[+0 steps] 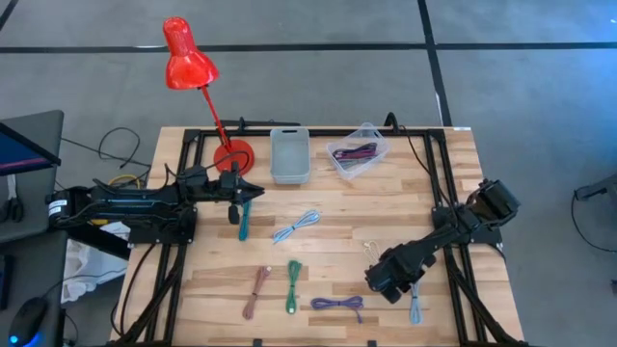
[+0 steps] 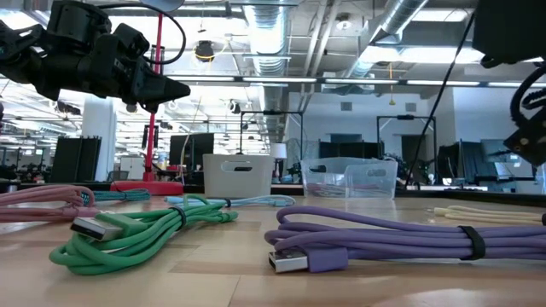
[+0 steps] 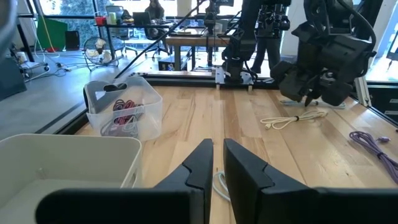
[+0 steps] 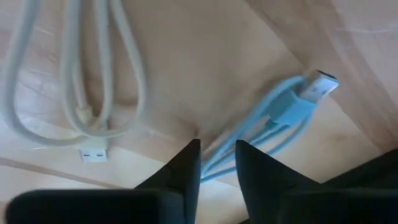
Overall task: Pick & Place USB Port
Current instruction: Put the bottom white charger cable into the gray bin
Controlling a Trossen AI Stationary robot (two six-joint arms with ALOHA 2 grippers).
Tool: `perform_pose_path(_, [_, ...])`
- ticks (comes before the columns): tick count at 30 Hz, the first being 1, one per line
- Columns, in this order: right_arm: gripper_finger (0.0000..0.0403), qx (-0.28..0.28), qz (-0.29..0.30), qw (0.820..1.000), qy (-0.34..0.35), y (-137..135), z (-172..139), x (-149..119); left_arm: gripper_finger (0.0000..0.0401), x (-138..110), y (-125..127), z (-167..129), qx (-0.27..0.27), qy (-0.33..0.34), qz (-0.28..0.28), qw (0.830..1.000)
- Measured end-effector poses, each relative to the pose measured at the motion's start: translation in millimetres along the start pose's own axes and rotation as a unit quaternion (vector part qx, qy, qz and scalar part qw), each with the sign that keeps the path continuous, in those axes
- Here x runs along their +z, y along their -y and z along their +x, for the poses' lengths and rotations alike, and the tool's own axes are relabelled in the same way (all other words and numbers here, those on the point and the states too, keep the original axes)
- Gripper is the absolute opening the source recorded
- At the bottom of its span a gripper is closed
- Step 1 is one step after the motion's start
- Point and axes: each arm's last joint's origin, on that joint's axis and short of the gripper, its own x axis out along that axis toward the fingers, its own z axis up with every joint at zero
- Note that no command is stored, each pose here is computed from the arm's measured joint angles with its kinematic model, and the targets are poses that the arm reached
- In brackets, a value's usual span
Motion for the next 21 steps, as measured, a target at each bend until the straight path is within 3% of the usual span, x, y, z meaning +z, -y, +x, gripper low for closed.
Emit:
perform_pose_path(7, [0.0007, -0.005, -0.005, 1.0, 0.001, 0, 1, -3, 0.004, 0, 0, 0, 0.0, 0.0, 0.0, 1.0])
perform_pose_path(21, [0.0001, -0.057, -0.041, 0.997, 0.021, 8, 4, -10, 0.004, 0, 0, 0, 0.0, 0.0, 0.0, 1.0])
